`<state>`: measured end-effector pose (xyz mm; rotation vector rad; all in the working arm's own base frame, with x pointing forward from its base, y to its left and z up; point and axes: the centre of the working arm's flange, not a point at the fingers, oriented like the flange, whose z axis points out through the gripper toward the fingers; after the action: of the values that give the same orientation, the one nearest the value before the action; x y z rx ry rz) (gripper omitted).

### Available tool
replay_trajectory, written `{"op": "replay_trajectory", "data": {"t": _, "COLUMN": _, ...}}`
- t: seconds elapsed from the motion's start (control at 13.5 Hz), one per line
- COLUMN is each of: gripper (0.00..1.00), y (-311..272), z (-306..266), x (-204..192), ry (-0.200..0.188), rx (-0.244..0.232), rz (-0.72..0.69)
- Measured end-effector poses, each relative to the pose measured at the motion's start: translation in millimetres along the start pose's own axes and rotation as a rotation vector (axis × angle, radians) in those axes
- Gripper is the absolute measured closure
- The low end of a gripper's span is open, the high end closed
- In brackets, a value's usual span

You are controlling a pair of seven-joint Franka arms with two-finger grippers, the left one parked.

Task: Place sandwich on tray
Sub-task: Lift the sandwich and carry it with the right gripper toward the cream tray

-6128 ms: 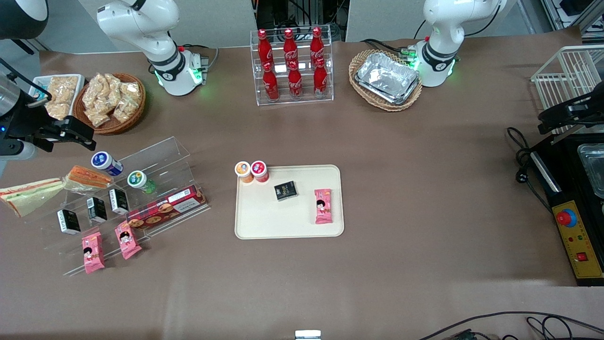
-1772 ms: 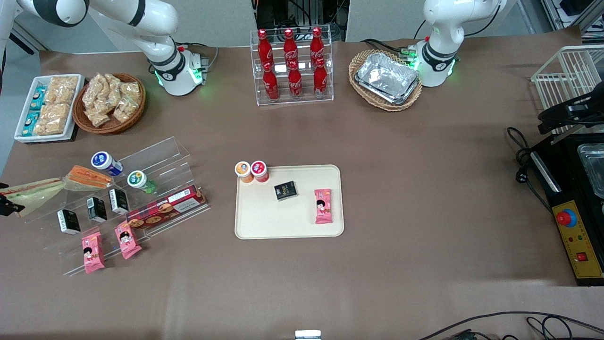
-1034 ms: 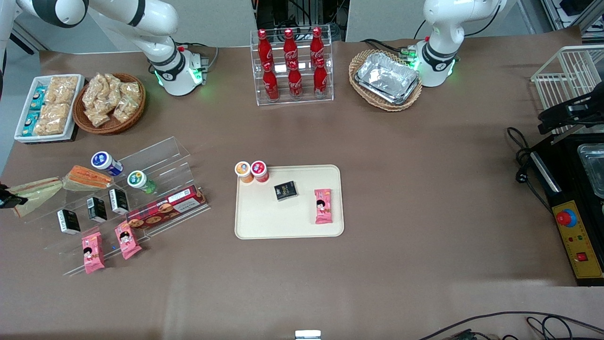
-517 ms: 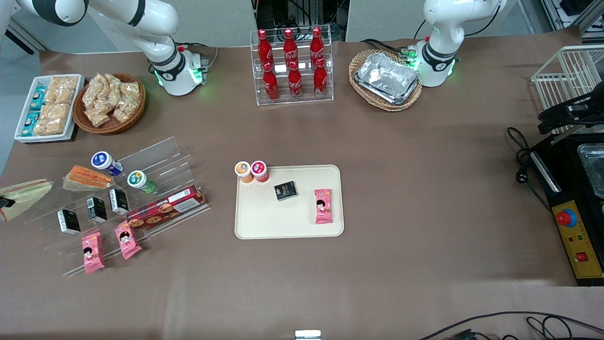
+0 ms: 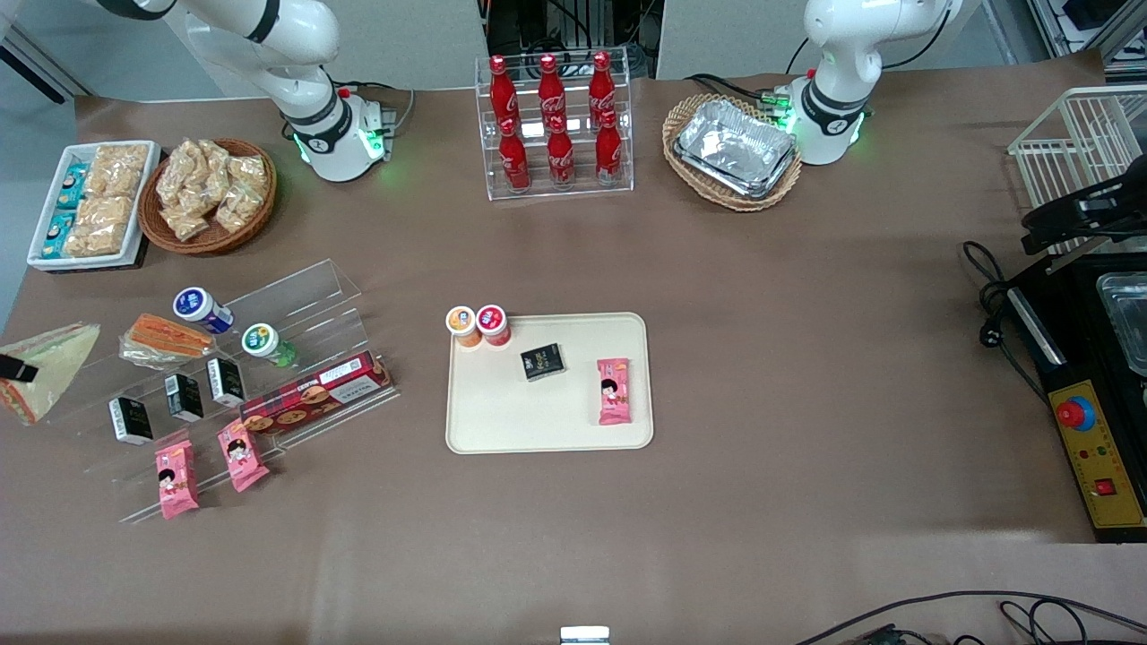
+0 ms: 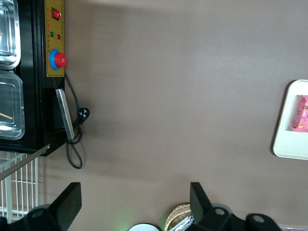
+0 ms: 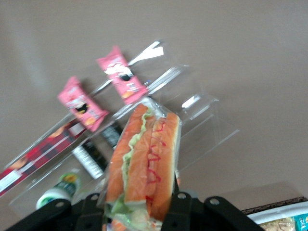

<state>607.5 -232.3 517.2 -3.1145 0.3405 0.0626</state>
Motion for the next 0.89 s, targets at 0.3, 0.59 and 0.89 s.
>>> {"op": "replay_trajectory", "data": {"t": 0.3, "gripper": 0.56, "y": -108, "z": -17, "x": 5, "ry": -0.002, "rx": 0.044, "rz": -0.201}}
{"op": "replay_trajectory", "data": {"t": 0.59, "gripper": 0.55, "y": -231, "z": -13, "x": -8, "ry": -0.012, "rx": 0.1, "rz": -0.433}}
{"op": "replay_trajectory", "data": {"t": 0.89, "gripper": 0.55, "y": -339, "z": -13, "x": -41, "ry": -0.018, "rx": 0.088, "rz": -0.653}}
